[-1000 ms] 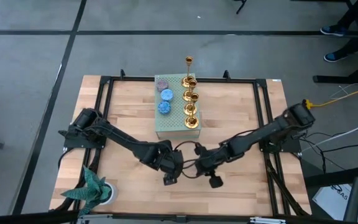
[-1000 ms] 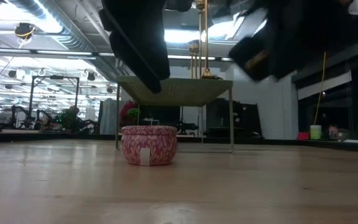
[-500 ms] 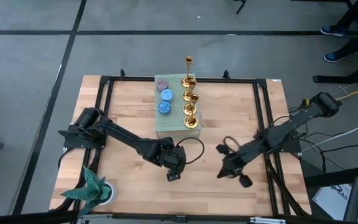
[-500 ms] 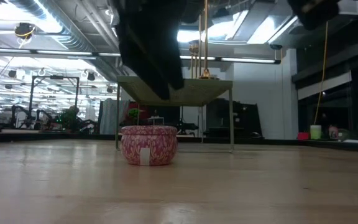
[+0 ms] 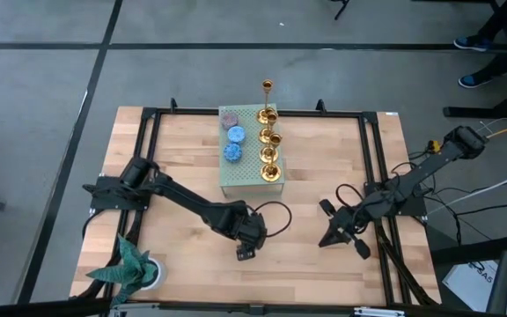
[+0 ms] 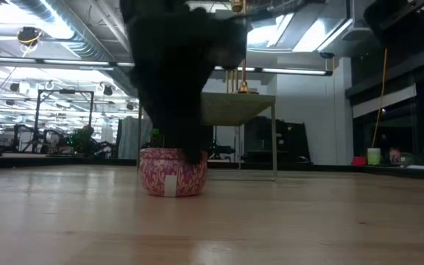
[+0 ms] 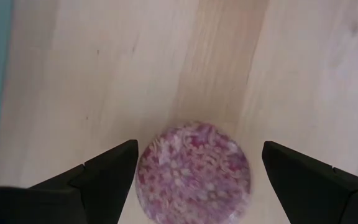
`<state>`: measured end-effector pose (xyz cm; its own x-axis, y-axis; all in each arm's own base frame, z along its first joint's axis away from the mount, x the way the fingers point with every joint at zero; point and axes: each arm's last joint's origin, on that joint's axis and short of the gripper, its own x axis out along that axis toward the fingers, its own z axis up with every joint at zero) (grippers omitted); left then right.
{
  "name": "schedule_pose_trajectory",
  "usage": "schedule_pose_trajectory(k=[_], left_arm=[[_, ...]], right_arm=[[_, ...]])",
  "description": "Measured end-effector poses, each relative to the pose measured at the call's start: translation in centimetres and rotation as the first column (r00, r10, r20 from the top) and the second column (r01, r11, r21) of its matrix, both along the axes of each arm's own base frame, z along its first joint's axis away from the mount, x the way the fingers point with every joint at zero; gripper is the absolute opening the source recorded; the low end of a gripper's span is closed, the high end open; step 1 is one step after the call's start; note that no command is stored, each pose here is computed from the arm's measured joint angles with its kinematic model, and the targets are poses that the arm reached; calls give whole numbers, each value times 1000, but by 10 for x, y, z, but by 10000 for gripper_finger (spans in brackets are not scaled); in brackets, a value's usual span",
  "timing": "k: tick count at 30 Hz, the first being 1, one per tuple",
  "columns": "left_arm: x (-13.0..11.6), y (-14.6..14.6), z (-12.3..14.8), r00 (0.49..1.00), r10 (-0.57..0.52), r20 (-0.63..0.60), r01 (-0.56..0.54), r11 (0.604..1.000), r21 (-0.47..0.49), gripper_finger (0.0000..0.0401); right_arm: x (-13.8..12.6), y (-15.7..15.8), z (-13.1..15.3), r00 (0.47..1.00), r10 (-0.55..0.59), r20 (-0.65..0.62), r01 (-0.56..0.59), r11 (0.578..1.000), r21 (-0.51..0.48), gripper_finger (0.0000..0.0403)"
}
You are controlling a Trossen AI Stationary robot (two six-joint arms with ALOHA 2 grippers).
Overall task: Pick & Place candle stick holders
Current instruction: Align the pink scented candle with the other scented candles on the shelf
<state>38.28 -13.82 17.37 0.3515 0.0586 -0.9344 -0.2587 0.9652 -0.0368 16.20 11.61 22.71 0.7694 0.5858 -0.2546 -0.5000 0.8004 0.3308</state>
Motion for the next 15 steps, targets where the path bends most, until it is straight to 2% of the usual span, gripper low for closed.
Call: schedule_pose_trajectory(k=[5, 10, 15], left_arm=[[0, -2, -15, 998, -26, -55, 28, 999, 36, 342], [-1, -2, -23, 994, -39, -101, 40, 999, 2, 342], [-1, -4, -23, 995, -37, -93, 37, 999, 3, 336]], right_arm=[[1, -1, 0, 999, -43, 13, 43, 999, -5, 14], [2, -1, 2, 997, -66, 32, 66, 998, -1, 14], [2, -1, 2, 997, -66, 36, 66, 998, 2, 14]])
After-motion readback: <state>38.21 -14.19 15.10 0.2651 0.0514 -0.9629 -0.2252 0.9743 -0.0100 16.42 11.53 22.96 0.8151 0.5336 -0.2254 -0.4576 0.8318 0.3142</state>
